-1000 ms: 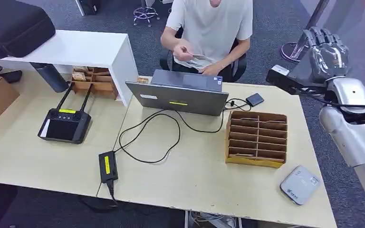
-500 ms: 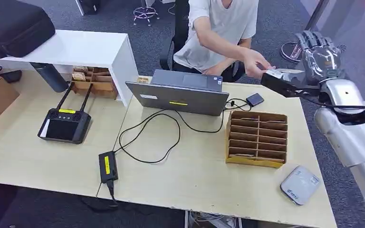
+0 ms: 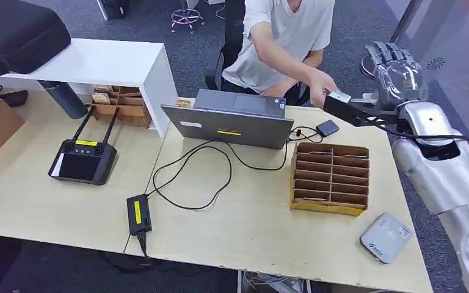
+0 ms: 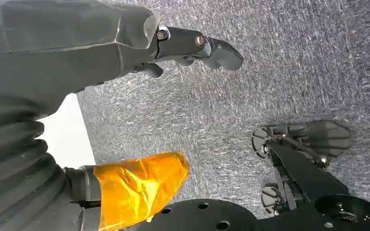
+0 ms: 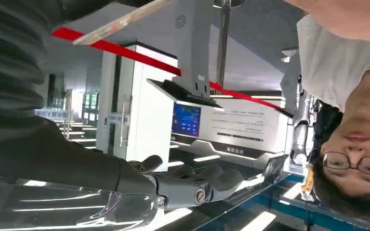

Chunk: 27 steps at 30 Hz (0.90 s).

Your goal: Pass the card to the sensor for recognition and then transmit it.

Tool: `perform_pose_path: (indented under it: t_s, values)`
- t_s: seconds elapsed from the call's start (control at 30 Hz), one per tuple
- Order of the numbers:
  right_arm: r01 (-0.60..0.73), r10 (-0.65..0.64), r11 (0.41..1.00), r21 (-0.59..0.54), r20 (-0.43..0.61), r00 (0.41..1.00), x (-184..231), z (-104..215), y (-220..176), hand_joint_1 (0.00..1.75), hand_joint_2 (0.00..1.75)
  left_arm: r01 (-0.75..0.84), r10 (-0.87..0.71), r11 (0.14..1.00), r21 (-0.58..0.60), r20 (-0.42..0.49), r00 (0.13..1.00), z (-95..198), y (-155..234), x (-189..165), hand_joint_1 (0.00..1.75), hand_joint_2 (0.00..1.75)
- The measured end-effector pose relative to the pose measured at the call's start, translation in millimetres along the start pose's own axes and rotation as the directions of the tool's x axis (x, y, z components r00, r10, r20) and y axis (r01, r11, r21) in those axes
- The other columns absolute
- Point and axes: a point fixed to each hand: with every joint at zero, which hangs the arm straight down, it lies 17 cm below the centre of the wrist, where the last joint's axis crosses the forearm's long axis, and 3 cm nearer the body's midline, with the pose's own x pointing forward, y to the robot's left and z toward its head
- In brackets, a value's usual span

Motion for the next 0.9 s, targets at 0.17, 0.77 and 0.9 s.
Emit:
perform_pose_path:
  t_s: [0.17,0.77,0.9]
  values:
    - [0.033,-0.033,0.999,0.000,0.007,0.999,4.3,-0.6,-0.3,1.75,1.75,-0.001,0.001,1.000,-0.003,-0.001,1.000,0.1,-0.6,-0.4,0.00,1.75]
    - [0.097,-0.098,0.995,-0.018,-0.002,0.995,0.3,-1.1,-9.7,1.75,1.75,-0.035,0.033,0.999,0.021,0.075,0.997,-0.2,4.3,14.2,0.00,1.75]
    - [0.099,-0.099,0.995,-0.018,-0.002,0.995,-0.3,-1.0,-10.2,1.75,1.75,-0.060,0.058,0.998,0.025,0.075,0.995,-0.3,3.3,14.5,0.00,1.75]
